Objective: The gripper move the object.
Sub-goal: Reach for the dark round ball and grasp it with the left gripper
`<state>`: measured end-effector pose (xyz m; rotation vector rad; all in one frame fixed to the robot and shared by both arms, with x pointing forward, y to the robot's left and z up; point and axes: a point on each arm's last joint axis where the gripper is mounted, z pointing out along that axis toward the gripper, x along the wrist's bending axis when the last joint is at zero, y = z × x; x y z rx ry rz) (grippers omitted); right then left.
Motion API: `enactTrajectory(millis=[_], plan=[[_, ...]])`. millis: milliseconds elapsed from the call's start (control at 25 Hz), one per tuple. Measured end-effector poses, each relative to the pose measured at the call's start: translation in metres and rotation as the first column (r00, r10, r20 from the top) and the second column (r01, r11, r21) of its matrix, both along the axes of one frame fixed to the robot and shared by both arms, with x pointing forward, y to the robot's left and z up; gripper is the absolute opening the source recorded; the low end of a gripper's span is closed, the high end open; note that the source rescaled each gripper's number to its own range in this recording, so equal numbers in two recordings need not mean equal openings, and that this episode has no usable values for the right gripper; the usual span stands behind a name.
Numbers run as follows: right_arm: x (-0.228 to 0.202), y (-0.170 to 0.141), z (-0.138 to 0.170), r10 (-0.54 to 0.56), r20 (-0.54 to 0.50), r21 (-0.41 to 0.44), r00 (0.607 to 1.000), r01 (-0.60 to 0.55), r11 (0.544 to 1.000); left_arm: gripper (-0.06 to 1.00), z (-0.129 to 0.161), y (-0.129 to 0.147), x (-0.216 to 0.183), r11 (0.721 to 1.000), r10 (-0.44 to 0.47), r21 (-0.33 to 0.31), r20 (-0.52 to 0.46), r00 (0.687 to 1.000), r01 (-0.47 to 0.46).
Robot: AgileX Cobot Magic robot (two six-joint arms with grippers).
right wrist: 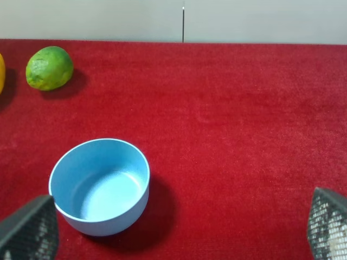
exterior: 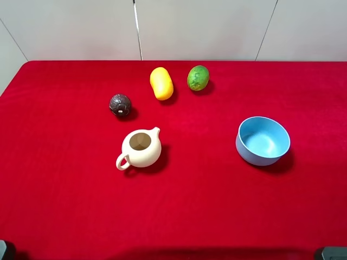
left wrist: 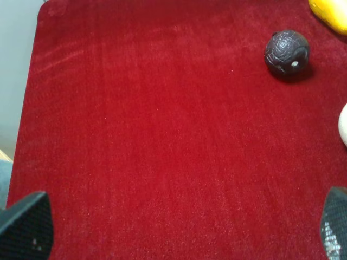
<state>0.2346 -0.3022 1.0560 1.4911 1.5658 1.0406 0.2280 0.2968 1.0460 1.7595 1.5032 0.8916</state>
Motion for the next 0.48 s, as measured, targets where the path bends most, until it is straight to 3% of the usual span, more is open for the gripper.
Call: enactTrajectory(millis=[480], plan=[[0.0, 0.0, 0.0, 0.0, 0.0, 0.0, 1.0, 0.0, 1.0, 0.97, 0.016, 0.0, 0.049, 1.0, 0.0, -0.002, -0.254, 0.967, -0.001]])
